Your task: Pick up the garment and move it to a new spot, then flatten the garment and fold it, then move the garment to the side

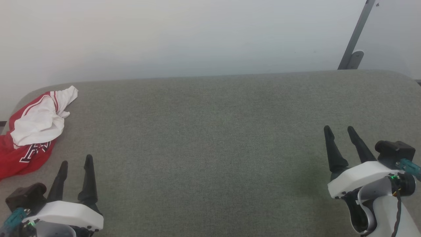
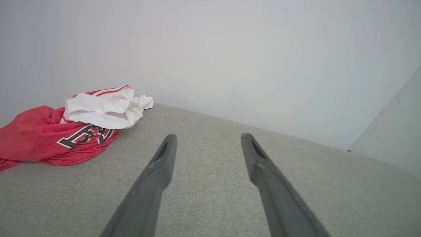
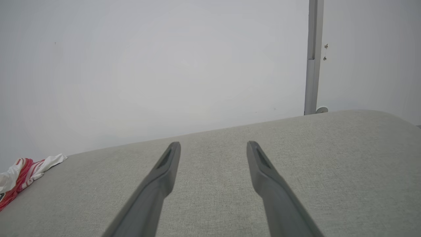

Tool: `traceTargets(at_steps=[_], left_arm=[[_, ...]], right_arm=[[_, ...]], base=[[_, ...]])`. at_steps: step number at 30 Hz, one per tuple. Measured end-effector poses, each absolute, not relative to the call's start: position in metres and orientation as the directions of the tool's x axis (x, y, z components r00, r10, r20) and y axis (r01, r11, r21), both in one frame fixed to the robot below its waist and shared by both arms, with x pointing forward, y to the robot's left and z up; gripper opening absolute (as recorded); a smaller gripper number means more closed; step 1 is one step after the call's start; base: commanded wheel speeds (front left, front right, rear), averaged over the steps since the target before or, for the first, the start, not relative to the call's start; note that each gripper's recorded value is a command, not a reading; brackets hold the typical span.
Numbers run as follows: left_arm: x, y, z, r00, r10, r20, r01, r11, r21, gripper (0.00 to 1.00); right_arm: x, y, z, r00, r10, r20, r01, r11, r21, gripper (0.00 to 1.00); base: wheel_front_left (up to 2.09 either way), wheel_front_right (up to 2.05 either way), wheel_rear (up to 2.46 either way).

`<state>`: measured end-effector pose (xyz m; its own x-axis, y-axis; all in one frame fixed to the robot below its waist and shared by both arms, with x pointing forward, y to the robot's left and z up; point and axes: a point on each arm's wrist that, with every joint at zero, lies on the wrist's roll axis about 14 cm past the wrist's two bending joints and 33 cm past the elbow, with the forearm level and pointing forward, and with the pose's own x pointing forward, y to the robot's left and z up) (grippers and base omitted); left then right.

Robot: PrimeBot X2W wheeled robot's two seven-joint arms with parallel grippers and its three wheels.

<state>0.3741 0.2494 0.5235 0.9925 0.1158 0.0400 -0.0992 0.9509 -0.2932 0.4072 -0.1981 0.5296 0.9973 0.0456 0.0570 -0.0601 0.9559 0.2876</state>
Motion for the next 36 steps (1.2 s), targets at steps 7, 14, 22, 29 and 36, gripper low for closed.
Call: traceTargets(at_steps=[7, 14, 22, 29, 36], left_arm=[[0.373, 0.251, 0.528, 0.991, 0.113, 0.069, -0.094, 0.966, -0.242, 1.00], [0.373, 0.253, 0.534, 0.989, 0.107, 0.099, -0.087, 0.978, -0.188, 1.00], [0.370, 0.254, 0.536, 0.989, 0.092, 0.120, -0.077, 0.989, -0.122, 1.00], [0.371, 0.253, 0.541, 0.987, 0.077, 0.141, -0.066, 0.995, -0.081, 1.00], [0.371, 0.251, 0.544, 0.986, 0.058, 0.159, -0.054, 0.998, -0.029, 1.00]], right_arm=[[0.409, -0.201, 0.535, 0.996, 0.043, 0.076, -0.059, 0.973, 0.225, 1.00], [0.409, -0.205, 0.539, 0.995, 0.038, 0.091, -0.053, 0.985, 0.164, 1.00], [0.408, -0.208, 0.542, 0.994, 0.038, 0.100, -0.047, 0.995, 0.086, 1.00], [0.407, -0.210, 0.543, 0.994, 0.039, 0.103, -0.043, 0.999, 0.032, 1.00], [0.407, -0.212, 0.545, 0.993, 0.041, 0.110, -0.038, 0.999, -0.023, 1.00]], base=[[0.00, 0.00, 0.00], [0.00, 0.00, 0.00], [0.00, 0.00, 0.00], [0.00, 0.00, 0.00], [0.00, 0.00, 0.00]])
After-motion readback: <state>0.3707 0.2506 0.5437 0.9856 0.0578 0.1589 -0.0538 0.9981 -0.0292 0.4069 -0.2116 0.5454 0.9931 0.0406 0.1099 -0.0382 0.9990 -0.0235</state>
